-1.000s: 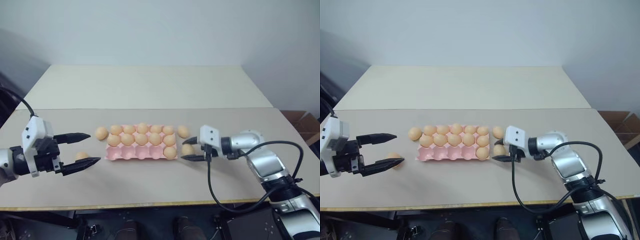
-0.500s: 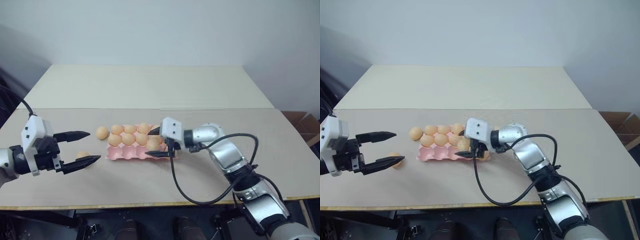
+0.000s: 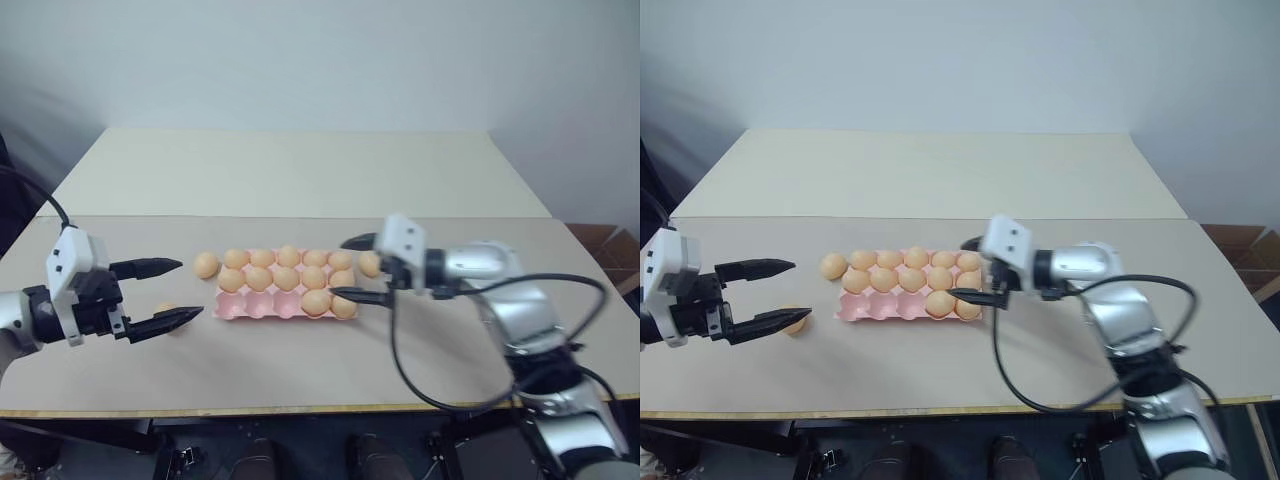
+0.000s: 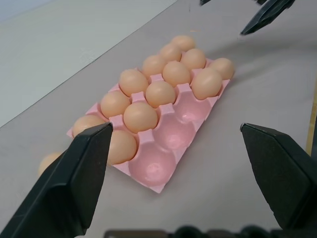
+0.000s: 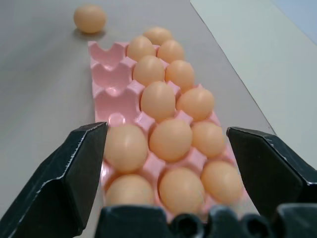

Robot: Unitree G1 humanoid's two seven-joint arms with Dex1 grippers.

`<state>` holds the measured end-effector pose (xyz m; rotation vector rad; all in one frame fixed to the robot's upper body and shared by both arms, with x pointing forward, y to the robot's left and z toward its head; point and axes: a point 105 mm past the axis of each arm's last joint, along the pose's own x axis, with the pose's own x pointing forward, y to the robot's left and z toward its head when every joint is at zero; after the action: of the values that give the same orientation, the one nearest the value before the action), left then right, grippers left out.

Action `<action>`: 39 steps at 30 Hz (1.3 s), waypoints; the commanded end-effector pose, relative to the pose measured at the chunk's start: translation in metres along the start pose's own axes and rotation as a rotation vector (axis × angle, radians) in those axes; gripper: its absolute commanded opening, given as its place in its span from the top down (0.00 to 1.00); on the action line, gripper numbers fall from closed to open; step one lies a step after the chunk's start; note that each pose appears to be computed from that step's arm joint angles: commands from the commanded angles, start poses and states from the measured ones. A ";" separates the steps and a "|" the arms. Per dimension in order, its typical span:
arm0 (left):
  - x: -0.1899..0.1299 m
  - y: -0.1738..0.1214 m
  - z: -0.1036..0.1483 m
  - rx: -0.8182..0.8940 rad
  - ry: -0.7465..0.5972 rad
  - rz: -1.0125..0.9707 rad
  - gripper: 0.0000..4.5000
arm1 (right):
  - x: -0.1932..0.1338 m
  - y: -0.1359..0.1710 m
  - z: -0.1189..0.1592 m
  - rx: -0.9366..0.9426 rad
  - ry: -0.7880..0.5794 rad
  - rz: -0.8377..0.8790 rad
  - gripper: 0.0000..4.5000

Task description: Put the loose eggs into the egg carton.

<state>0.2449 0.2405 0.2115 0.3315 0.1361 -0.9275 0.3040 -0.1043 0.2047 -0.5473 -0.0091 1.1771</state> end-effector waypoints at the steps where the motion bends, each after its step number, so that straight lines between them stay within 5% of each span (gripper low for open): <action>1: -0.006 0.004 0.004 0.039 0.005 -0.001 0.00 | -0.043 0.004 0.015 -0.017 -0.035 -0.007 0.01; 8: -0.014 0.008 -0.004 0.040 -0.013 0.023 0.00 | -0.095 0.010 -0.013 0.043 0.078 -0.052 0.01; 17: -0.013 0.005 -0.007 0.037 0.003 -0.007 0.00 | -0.088 0.006 -0.020 0.062 0.078 -0.096 0.01; 39: -0.018 -0.004 0.001 0.066 0.018 0.023 0.00 | 0.054 -0.073 -0.085 -0.054 0.316 -0.218 0.01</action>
<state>0.2340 0.2528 0.2038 0.3653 0.1583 -0.9142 0.4088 -0.1115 0.1341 -0.7360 0.2127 0.8936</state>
